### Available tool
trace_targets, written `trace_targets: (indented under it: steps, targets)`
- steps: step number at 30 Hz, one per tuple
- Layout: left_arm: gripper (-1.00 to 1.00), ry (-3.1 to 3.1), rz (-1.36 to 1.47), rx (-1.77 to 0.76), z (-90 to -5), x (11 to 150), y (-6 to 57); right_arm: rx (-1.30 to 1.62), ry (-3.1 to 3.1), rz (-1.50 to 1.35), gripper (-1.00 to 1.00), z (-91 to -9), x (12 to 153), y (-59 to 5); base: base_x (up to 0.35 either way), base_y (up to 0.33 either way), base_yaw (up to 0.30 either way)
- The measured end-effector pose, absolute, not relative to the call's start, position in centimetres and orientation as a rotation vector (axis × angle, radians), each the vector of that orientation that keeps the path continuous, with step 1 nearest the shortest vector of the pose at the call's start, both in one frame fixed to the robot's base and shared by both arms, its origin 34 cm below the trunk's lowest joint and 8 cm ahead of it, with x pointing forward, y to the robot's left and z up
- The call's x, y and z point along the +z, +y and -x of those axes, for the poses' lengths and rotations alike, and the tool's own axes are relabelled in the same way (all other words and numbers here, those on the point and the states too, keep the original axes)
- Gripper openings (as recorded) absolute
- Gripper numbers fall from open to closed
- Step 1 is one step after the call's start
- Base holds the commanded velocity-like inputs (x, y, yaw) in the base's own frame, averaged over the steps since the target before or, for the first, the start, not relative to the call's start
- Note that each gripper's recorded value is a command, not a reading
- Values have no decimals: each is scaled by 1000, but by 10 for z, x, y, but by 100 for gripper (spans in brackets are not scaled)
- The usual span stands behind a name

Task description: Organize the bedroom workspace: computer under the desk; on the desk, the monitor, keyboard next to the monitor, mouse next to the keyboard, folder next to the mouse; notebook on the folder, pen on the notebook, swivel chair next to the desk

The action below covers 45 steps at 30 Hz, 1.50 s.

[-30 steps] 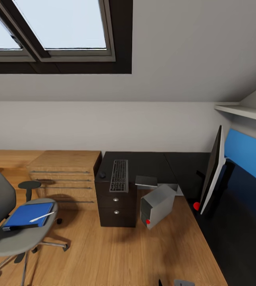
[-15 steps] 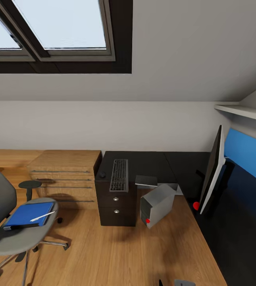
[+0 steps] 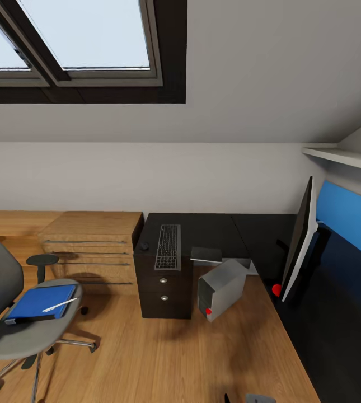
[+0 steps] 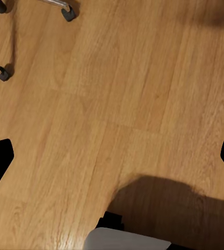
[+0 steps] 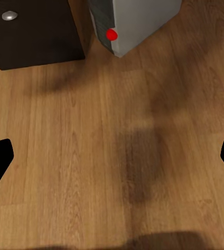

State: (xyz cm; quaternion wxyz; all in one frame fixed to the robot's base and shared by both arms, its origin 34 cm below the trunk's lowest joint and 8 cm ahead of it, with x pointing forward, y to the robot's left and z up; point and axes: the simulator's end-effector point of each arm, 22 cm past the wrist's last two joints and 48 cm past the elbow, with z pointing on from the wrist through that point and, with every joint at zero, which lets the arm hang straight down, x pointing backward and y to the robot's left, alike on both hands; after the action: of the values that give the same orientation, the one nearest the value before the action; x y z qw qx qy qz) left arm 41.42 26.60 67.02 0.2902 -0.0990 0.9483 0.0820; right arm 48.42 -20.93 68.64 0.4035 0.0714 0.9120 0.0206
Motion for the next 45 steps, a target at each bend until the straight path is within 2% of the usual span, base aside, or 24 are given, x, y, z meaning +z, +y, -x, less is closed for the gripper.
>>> trace_targets:
  steps: [13, 31, 45]
  targets:
    - [100, 2529, 260, 216, -414, 670, 264, 43, 2228, -192, 100, -504, 702, -213, 0, 0, 0]
    - [100, 2528, 259, 218, -415, 670, 265, -19, 1937, -374, 100, -673, 884, -280, 0, 0, 0]
    - [100, 2452, 277, 217, -426, 680, 268, -76, 2085, -461, 100, -629, 940, -330, 0, 0, 0]
